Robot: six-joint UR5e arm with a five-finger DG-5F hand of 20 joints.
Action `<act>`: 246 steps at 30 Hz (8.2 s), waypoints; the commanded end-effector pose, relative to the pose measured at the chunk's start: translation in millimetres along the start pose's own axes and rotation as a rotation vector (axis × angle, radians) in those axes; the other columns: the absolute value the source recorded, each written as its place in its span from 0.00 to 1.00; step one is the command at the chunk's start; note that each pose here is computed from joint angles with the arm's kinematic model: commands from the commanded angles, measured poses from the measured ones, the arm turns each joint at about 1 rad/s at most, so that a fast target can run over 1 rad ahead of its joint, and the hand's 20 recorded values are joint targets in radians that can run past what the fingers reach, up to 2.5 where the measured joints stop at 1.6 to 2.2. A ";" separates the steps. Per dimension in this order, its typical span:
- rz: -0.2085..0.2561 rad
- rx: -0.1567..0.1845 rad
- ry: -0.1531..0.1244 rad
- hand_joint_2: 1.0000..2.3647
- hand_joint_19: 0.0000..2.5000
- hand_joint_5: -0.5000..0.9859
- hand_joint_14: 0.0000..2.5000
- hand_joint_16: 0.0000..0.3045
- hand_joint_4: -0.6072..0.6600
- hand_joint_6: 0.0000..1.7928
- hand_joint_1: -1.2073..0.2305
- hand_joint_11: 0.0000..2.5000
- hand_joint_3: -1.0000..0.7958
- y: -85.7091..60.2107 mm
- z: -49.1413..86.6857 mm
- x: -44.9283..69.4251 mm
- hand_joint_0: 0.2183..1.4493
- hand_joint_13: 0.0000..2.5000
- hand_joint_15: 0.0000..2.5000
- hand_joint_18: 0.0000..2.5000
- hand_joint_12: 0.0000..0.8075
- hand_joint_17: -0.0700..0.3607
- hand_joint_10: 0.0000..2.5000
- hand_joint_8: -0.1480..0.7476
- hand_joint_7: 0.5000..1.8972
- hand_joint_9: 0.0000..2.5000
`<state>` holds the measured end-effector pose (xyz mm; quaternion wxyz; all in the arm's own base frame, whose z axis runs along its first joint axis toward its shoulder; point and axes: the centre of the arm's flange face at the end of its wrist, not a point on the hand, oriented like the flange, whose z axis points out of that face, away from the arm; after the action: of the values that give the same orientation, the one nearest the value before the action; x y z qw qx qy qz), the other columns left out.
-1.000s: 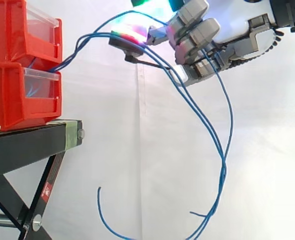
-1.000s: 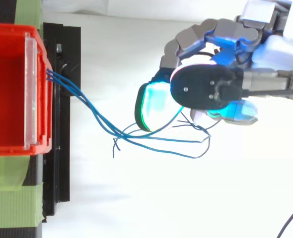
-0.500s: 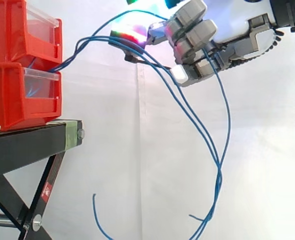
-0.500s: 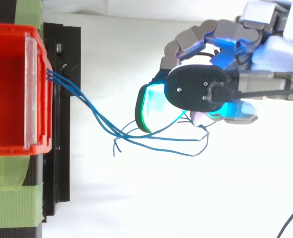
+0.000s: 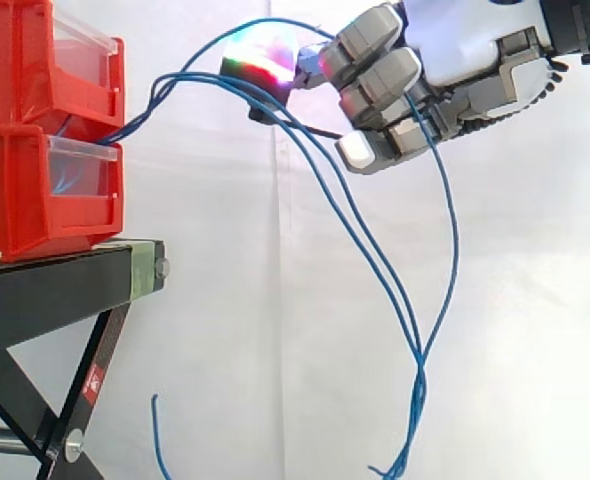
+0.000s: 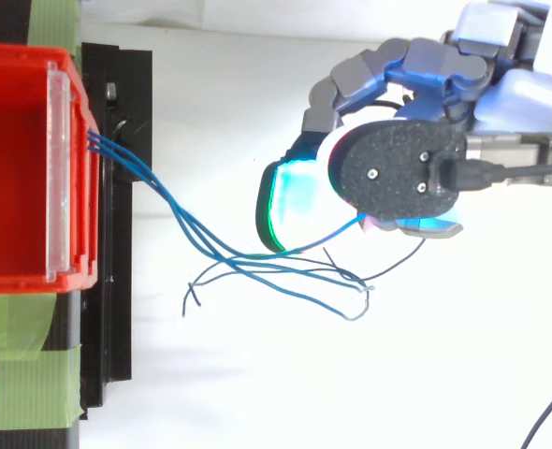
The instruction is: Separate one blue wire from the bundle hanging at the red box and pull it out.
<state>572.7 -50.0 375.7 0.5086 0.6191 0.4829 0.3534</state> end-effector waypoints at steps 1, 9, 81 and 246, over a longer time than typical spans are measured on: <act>-0.001 0.002 -0.001 0.00 0.33 0.22 0.51 0.18 0.59 0.50 0.55 0.59 0.28 -0.2 -0.2 -0.4 0.20 0.26 0.48 0.31 0.52 0.45 0.35 0.54 0.33 0.37; -0.003 0.005 0.001 0.00 0.31 0.22 0.58 0.21 0.62 0.50 0.44 0.53 0.28 -0.5 -0.6 0.3 0.14 0.25 0.43 0.33 0.60 0.49 0.44 0.59 0.30 0.35; -0.003 0.009 -0.001 0.00 0.31 0.24 0.48 0.19 0.56 0.51 0.36 0.57 0.28 -0.8 -0.8 -0.9 0.18 0.26 0.50 0.32 0.53 0.46 0.36 0.55 0.32 0.34; -0.004 0.009 0.000 0.01 0.33 0.23 0.46 0.19 0.58 0.51 0.60 0.59 0.39 -0.8 -1.0 0.0 0.28 0.27 0.51 0.31 0.50 0.46 0.31 0.53 0.37 0.37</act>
<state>571.5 -50.1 375.2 0.5066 0.6205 0.4855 0.3501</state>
